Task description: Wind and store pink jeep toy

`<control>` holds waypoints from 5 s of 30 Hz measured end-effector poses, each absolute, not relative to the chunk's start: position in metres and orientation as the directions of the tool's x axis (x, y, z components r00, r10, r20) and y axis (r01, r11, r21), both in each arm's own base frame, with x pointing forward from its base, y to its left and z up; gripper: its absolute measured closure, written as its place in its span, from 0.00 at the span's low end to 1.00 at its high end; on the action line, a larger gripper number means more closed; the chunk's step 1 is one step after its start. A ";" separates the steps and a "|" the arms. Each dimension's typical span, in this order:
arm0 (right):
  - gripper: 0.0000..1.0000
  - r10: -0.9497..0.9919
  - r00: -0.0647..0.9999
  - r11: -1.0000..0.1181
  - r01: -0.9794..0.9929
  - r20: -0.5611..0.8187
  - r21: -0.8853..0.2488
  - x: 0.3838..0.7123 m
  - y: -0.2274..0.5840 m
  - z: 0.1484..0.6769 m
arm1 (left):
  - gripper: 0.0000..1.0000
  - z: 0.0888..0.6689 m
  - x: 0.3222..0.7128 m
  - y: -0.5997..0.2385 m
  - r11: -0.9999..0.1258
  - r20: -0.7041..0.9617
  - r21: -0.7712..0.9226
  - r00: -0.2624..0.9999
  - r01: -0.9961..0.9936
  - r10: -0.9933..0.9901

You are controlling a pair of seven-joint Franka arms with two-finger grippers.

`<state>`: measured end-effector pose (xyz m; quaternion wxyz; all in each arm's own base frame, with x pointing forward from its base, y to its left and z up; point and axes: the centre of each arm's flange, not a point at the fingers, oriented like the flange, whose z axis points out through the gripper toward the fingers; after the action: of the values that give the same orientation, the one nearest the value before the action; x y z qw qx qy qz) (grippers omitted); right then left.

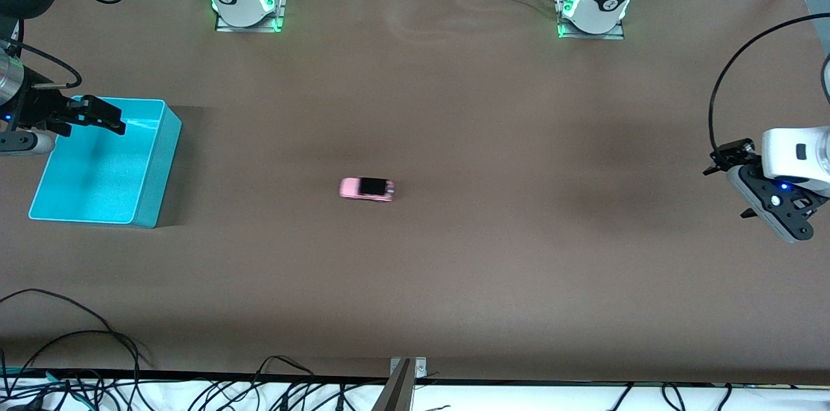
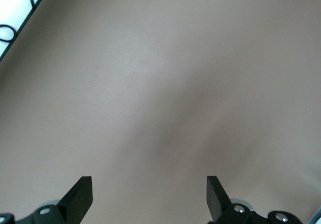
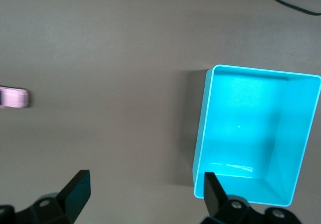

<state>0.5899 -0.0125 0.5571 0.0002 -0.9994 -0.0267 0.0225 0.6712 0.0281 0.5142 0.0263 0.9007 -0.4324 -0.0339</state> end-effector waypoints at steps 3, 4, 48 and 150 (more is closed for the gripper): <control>0.00 0.054 0.997 -0.999 0.054 -0.046 -0.002 0.590 -0.011 0.556 | 0.00 0.518 0.666 0.016 -0.657 -0.047 0.075 0.656 -0.750 -0.753; 0.00 0.054 0.997 -0.999 0.054 -0.046 -0.002 0.590 -0.011 0.556 | 0.00 0.519 0.663 0.011 -0.667 -0.049 0.075 0.665 -0.741 -0.745; 0.00 -0.193 0.981 -0.981 -0.193 -0.005 0.000 0.568 0.011 0.374 | 0.00 0.601 0.558 -0.018 -0.974 -0.072 0.020 0.971 -0.227 -0.228; 0.44 -0.585 0.806 -0.811 -0.581 -0.091 0.070 0.568 -0.041 0.347 | 0.00 0.623 0.559 -0.004 -0.982 -0.027 0.012 0.981 -0.190 -0.190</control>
<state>0.5680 -0.0414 0.3466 -0.0193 -0.9500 0.3070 0.0541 0.5591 -0.0039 0.6235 0.0047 0.9953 -0.0956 -0.0141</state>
